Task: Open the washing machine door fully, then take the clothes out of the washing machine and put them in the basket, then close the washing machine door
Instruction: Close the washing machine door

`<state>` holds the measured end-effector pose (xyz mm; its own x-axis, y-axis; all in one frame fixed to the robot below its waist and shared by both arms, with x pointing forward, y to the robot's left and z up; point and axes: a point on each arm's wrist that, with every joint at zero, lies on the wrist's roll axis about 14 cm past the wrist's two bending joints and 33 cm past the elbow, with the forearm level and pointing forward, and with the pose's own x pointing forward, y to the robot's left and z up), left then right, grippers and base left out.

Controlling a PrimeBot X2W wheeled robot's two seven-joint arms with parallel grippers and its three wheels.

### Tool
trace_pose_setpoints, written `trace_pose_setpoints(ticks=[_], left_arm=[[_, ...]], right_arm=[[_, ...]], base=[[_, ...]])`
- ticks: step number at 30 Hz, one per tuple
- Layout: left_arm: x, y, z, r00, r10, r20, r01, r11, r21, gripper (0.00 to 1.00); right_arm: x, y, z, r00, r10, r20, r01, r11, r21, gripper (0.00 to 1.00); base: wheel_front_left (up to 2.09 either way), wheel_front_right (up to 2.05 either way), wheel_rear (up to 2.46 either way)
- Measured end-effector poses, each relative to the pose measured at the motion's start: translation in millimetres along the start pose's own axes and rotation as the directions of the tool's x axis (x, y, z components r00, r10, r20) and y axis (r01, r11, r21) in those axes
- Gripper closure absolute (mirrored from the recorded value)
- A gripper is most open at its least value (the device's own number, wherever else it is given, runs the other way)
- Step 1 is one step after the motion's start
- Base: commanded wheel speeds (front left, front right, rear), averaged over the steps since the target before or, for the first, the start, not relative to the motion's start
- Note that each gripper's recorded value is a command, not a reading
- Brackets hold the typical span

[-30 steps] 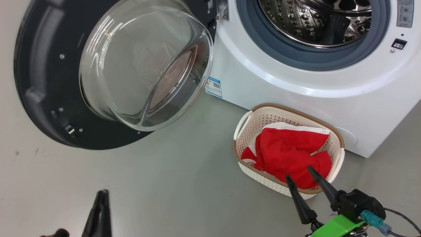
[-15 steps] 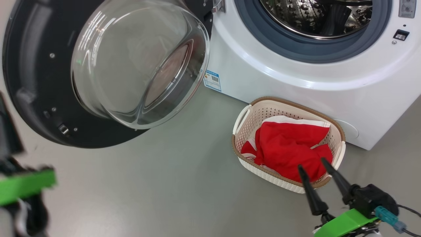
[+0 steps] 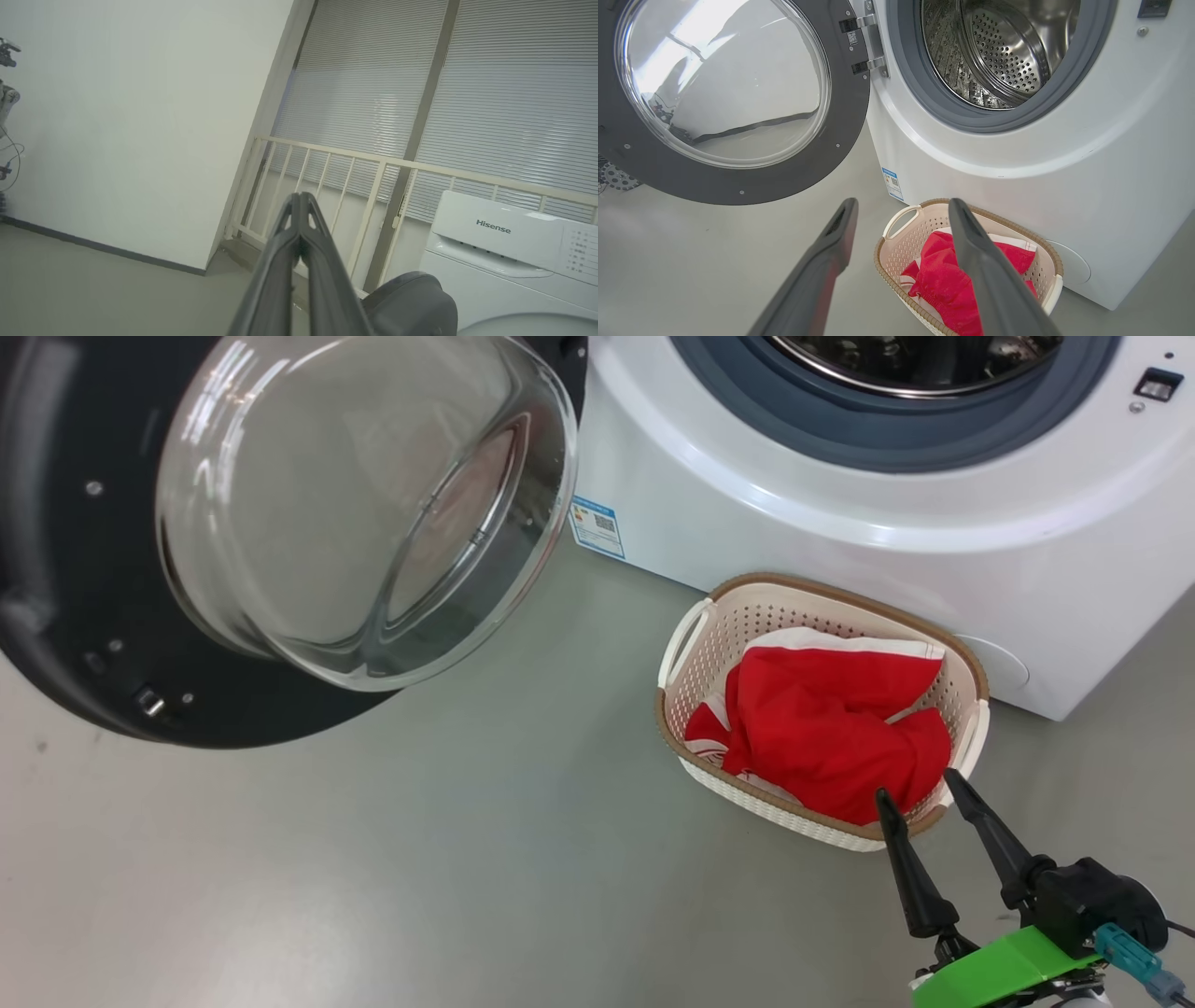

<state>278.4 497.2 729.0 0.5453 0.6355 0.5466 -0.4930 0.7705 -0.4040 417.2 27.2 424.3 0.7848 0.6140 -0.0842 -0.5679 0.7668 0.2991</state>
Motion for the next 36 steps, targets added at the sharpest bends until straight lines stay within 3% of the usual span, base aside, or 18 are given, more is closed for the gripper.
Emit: trace_pose_setpoints(ticks=[6, 10, 12, 16, 23, 26, 31, 36], left_arm=[[5.5, 37.5, -55.2, 0.962, 0.142, -0.234, -0.184, 0.968, -0.169, 1.0], [-11.4, 41.8, -104.9, 0.857, 0.13, -0.499, -0.275, 0.934, -0.229, 1.0], [-22.8, 44.1, -121.0, 0.801, 0.118, -0.587, -0.322, 0.912, -0.255, 1.0], [-40.2, 44.8, -140.4, 0.711, 0.091, -0.697, -0.354, 0.903, -0.243, 1.0], [-49.4, 34.4, -148.6, 0.61, 0.006, -0.792, -0.349, 0.9, -0.262, 1.0], [-49.1, 28.4, -145.9, 0.595, -0.028, -0.803, -0.329, 0.903, -0.275, 1.0], [-61.8, 9.4, -138.1, 0.528, -0.149, -0.836, -0.246, 0.915, -0.319, 1.0], [-68.7, -15.2, -134.8, 0.492, -0.249, -0.834, -0.185, 0.906, -0.38, 1.0]], right_arm=[[-2.6, -8.8, -3.0, 1.0, -0.026, -0.005, 0.026, 1.0, 0.006, 0.0], [-4.5, -12.5, -3.6, 0.999, -0.038, -0.005, 0.038, 0.999, 0.009, 0.0], [-4.9, -13.5, -3.0, 0.999, -0.042, -0.004, 0.042, 0.999, 0.008, 0.0], [-5.1, -13.6, -2.2, 0.999, -0.043, -0.001, 0.043, 0.999, 0.006, 0.0], [-7.3, -12.8, 1.2, 0.999, -0.046, 0.006, 0.046, 0.999, 0.004, 0.0], [-8.3, -11.8, 3.6, 0.999, -0.047, 0.012, 0.047, 0.999, 0.002, 0.0], [-12.5, -9.6, 12.8, 0.998, -0.053, 0.034, 0.054, 0.999, -0.007, 0.0], [-18.1, -8.9, 14.9, 0.997, -0.061, 0.037, 0.061, 0.998, -0.01, 0.0]], base=[[0.0, 0.0, 0.0], [0.0, 0.0, 0.0], [0.0, 0.0, 0.0], [0.0, 0.0, 0.0], [0.0, 0.0, 0.0], [0.0, 0.0, 0.0], [0.0, 0.0, 0.0], [0.0, 0.0, 0.0]])
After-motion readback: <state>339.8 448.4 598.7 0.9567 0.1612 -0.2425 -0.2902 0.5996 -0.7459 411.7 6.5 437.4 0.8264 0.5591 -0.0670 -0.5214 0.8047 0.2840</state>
